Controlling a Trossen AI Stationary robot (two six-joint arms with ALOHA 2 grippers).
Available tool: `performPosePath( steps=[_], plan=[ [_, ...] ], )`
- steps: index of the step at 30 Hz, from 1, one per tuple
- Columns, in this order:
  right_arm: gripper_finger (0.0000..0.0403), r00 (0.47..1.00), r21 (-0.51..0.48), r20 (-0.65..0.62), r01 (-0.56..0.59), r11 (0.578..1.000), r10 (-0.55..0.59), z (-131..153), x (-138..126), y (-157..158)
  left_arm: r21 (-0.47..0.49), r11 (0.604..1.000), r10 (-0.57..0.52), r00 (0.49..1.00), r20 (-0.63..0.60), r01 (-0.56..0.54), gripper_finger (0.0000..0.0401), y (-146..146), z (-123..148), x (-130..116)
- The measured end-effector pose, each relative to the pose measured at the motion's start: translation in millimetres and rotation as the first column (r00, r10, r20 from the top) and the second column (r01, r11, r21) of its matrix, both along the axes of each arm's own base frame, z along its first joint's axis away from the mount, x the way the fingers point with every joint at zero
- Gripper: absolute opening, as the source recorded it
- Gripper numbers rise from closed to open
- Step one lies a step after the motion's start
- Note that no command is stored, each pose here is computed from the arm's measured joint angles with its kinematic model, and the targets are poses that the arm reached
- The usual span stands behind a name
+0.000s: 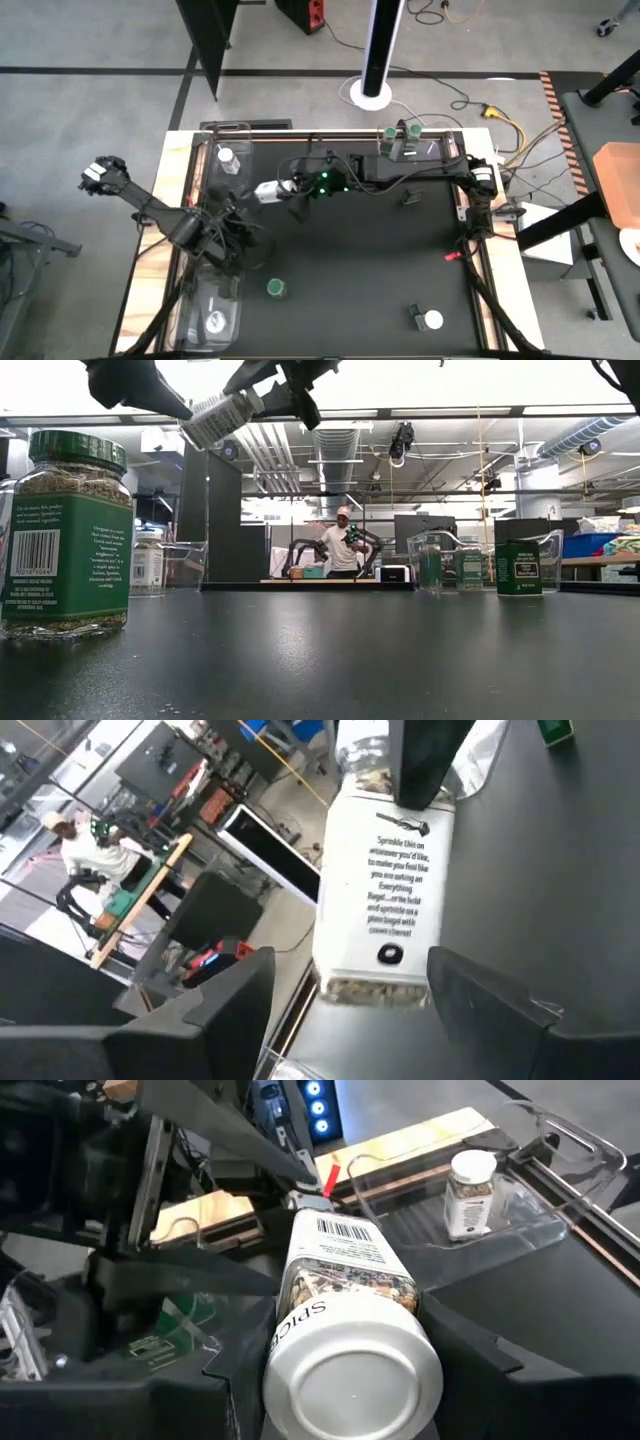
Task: Sort spices by type
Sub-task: Put the top white seasoning bottle into the top left transparent bin
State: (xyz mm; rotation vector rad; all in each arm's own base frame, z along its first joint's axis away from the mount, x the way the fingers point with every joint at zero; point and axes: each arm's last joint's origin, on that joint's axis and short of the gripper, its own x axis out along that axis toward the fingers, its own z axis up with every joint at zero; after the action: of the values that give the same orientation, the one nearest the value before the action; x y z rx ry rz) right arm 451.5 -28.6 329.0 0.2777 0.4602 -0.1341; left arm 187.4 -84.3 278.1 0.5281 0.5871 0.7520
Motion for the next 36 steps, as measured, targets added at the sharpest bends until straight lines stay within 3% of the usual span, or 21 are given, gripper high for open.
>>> performPosePath(
  steps=[3,8,12,20,23,30,36],
  plan=[
    [0.0195,1.0,-0.002,0.008,0.001,1.0,-0.001,1,0,0,0.005,1.0,0.005,1.0,-0.019,-0.005,0.0247,4,1,7],
    [0.0195,1.0,-0.008,-0.001,0.004,1.0,-0.004,-1,0,-3,-0.065,0.998,-0.035,0.995,-0.097,0.028,0.0247,17,1,22],
    [0.0195,1.0,-0.019,0.006,-0.018,1.0,0.018,0,0,-4,-0.054,0.999,-0.002,0.994,-0.105,-0.004,0.0245,26,2,26],
    [0.0195,0.999,0.037,0.011,-0.037,0.999,0.036,7,-5,1,-0.079,0.997,-0.019,0.996,-0.085,0.012,0.0187,24,1,27],
    [0.0196,0.999,0.048,0.005,-0.04,0.998,0.04,8,-6,3,-0.08,0.996,-0.032,0.998,-0.06,0.027,0.0186,19,2,28],
    [0.0287,0.996,-0.017,0.0,-0.089,0.996,0.089,12,-11,6,-0.128,0.989,-0.073,0.997,-0.032,0.069,0.0186,15,-3,24],
    [0.0337,0.99,-0.103,0.069,-0.118,0.988,0.125,45,-32,8,-0.222,0.956,-0.168,0.977,0.13,0.194,0.0186,9,-5,23]
  ],
)
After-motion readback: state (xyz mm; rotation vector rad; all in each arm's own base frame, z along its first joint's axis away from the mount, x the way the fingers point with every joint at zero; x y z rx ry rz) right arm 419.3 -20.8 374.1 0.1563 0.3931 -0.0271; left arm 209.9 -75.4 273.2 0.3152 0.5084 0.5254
